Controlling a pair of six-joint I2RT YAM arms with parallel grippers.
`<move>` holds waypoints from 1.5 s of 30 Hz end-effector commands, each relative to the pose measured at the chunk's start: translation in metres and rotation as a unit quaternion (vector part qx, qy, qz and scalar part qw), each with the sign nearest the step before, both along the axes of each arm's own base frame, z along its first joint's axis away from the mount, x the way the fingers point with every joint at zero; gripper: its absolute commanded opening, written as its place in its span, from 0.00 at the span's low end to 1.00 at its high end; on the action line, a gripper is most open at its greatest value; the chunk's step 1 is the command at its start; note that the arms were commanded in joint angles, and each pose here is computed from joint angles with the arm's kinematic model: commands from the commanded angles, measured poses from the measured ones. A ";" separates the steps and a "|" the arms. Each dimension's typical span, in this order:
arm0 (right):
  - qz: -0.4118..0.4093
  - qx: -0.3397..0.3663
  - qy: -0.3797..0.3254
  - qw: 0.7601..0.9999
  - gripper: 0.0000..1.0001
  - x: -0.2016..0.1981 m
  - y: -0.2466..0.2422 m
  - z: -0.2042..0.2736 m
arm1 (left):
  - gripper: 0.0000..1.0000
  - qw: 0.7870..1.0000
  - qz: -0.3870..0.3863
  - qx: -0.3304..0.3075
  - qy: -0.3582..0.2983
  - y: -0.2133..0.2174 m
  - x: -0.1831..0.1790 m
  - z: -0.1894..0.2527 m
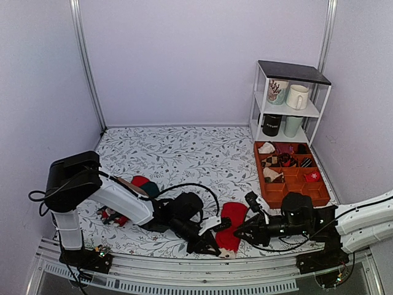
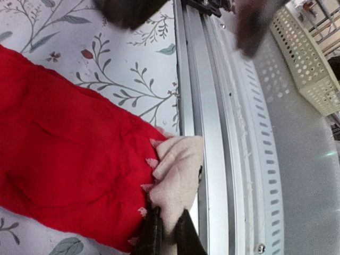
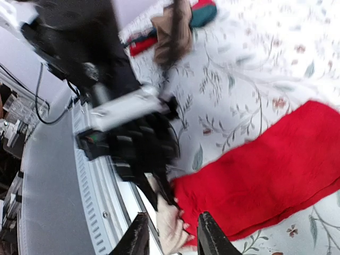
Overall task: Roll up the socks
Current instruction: Roll a pair of socks at the center of the board.
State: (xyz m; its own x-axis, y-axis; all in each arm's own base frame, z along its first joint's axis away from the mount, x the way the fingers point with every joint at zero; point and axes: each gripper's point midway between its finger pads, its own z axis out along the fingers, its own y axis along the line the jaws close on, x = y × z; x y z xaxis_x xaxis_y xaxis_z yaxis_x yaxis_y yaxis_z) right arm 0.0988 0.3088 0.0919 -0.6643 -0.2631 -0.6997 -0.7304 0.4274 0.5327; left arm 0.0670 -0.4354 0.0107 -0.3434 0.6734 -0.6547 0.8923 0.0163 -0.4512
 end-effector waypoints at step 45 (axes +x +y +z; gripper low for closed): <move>0.085 -0.194 -0.233 0.949 0.09 -0.063 0.030 -0.081 | 0.00 0.950 0.033 0.270 0.153 0.101 -0.017 -0.120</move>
State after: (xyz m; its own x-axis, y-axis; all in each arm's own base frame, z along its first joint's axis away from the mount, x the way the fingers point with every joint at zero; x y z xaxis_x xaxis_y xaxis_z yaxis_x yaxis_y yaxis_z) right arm 0.0520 0.3367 0.0249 -0.1651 -0.6207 -0.7665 -0.9067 0.4014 -0.1297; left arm 0.0670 -0.4366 0.0030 -0.4339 0.7205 -0.5409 0.7427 -0.0538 -0.6675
